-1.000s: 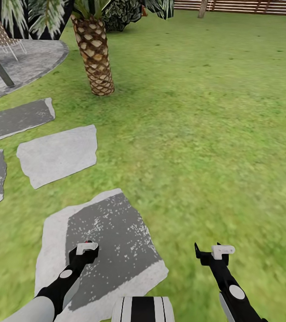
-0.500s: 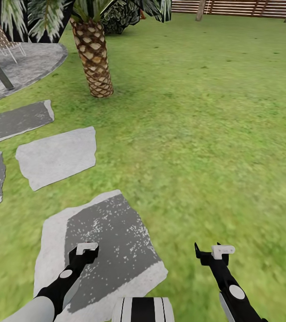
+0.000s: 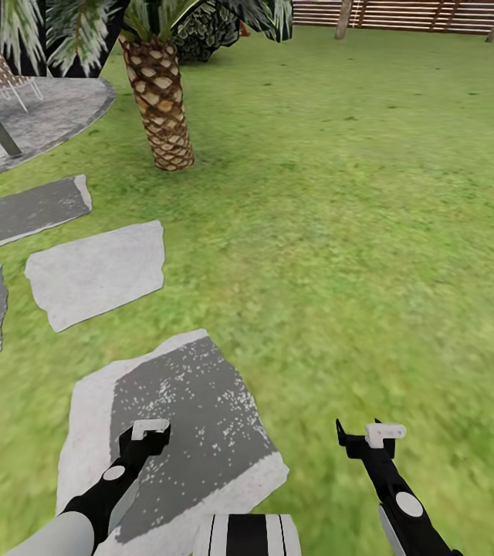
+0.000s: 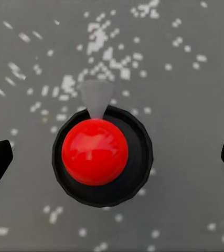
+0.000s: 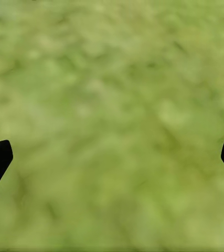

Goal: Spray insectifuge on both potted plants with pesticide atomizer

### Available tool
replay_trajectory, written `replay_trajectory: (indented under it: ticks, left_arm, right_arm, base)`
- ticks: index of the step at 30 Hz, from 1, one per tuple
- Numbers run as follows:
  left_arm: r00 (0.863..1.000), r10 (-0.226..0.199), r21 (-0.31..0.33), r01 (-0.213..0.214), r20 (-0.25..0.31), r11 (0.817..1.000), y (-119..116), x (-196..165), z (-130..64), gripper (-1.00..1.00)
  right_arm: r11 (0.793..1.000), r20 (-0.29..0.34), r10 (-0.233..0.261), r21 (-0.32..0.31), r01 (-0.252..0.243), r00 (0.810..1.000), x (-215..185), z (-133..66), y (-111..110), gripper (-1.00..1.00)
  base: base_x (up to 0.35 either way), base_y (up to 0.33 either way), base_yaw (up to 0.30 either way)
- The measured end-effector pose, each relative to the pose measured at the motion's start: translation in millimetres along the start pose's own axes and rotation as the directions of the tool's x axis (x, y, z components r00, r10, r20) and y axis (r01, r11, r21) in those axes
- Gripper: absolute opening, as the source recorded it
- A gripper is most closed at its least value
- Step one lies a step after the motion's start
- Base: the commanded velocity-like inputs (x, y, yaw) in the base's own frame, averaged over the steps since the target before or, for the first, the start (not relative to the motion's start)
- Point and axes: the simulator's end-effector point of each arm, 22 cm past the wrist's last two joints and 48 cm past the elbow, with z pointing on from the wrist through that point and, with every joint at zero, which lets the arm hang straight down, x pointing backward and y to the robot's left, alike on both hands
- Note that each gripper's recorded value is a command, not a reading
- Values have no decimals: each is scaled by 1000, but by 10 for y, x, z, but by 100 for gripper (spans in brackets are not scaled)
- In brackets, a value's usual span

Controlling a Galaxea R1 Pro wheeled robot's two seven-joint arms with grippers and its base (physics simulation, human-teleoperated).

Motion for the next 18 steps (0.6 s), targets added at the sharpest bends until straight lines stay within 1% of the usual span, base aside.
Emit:
replay_trajectory:
  ticks: [7, 12, 18]
  left_arm:
    - [1000, 0, 0, 0, 0, 1000, 0, -2, 0, 100]
    - [1000, 0, 0, 0, 0, 1000, 0, -2, 1, 100]
    - [1000, 0, 0, 0, 2, 1000, 0, -9, 1, 100]
  right_arm:
    - [1000, 1, 0, 0, 0, 1000, -5, 0, 0, 100]
    - [1000, 0, 0, 0, 0, 1000, -2, 1, 0, 100]
    - [1000, 0, 0, 0, 0, 1000, -2, 0, 0, 100]
  base:
    - [-1, 0, -2]
    - [-117, 38, 0]
    - [-20, 8, 0]
